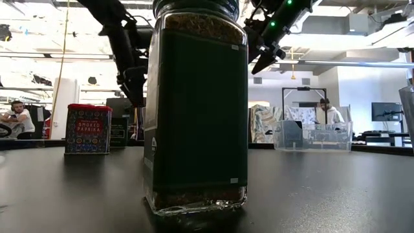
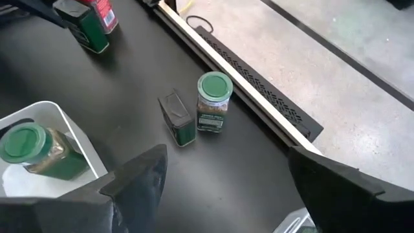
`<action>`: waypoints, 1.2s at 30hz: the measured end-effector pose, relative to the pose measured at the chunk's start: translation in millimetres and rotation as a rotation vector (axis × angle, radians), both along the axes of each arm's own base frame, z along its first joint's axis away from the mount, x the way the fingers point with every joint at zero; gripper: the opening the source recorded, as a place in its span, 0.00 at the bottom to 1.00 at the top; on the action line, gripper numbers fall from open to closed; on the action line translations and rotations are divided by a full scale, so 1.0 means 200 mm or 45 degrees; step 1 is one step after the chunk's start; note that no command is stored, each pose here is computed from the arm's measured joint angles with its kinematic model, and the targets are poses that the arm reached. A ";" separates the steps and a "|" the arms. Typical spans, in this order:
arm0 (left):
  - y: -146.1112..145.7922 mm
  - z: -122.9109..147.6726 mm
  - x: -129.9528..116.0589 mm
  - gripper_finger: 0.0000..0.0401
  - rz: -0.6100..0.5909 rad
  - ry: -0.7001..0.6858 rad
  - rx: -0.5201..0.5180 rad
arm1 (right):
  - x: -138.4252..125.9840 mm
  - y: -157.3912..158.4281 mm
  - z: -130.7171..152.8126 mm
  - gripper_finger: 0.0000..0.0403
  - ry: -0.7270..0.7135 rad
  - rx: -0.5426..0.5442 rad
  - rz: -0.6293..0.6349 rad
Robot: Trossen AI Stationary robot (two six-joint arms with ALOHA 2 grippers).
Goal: Sort spices by type
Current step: Put the top left black seasoning can into the transparent bin
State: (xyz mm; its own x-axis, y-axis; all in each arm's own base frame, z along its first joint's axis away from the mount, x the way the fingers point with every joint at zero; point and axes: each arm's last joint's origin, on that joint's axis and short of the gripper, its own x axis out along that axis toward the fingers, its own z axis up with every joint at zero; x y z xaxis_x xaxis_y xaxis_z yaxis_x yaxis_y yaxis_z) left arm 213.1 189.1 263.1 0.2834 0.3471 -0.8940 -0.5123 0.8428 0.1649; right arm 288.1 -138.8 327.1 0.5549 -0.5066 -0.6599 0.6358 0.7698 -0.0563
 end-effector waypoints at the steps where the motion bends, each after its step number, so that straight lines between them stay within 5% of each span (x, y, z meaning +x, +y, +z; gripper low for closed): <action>1: 0.01 -0.01 0.01 0.74 -0.004 0.028 -0.009 | 0.00 0.00 0.00 0.87 0.000 0.001 -0.001; 19: 0.17 -0.21 0.15 0.74 -0.039 0.563 -0.233 | -0.01 0.00 -0.01 0.87 0.007 0.040 -0.032; 28: 0.17 -0.24 0.13 0.73 -0.030 0.637 -0.277 | -0.01 0.01 -0.02 0.87 0.029 0.055 -0.036; 36: 0.16 -0.24 0.11 0.58 -0.024 0.669 -0.311 | -0.01 0.01 -0.02 0.87 0.028 0.054 -0.036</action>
